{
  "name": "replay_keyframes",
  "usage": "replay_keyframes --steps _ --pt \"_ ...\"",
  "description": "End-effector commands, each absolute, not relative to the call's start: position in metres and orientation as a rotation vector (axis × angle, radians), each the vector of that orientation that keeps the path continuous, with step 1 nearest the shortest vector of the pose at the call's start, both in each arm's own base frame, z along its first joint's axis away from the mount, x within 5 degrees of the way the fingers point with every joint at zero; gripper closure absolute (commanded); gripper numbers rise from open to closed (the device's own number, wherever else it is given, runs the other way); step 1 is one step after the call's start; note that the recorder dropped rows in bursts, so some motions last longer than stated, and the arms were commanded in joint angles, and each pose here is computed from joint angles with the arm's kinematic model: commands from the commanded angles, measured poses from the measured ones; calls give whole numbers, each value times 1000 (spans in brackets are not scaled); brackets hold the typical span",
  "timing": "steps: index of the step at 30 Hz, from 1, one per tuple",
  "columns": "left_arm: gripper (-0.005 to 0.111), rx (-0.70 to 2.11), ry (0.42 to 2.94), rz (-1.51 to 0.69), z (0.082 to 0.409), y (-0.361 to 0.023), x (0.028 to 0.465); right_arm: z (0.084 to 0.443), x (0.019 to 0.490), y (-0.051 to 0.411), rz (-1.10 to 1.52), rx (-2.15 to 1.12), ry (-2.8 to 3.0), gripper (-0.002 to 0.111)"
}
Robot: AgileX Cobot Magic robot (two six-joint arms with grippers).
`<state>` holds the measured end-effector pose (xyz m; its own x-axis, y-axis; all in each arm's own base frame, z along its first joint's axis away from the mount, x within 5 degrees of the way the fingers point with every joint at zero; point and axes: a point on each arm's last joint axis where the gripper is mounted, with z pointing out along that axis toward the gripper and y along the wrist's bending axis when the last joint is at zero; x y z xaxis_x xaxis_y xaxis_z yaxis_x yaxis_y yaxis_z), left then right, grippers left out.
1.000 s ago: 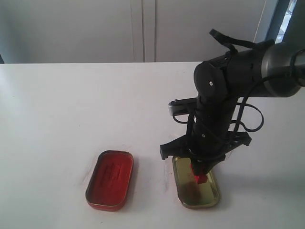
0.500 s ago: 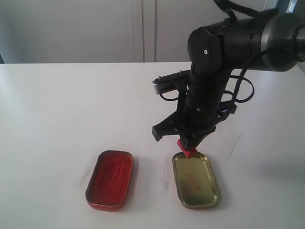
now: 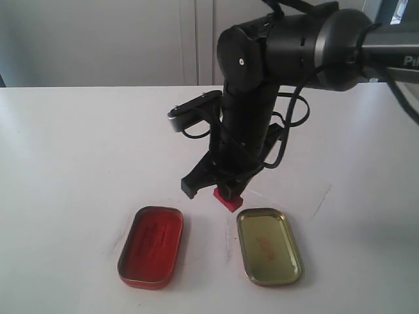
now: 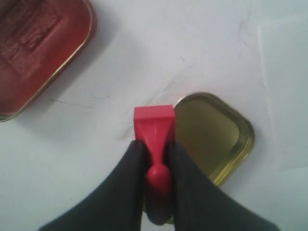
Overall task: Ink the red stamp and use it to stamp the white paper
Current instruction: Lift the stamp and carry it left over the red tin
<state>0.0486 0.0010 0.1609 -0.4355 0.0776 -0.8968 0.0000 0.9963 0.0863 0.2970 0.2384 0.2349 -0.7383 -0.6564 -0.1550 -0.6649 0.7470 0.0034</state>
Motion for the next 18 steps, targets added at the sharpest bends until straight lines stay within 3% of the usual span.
replay_keyframes --steps 1,18 --pt "107 62 2032 80 158 1 48 238 297 255 86 -1185 2741 108" --pt "107 62 2032 80 158 1 48 227 295 354 205 -1713 2426 108"
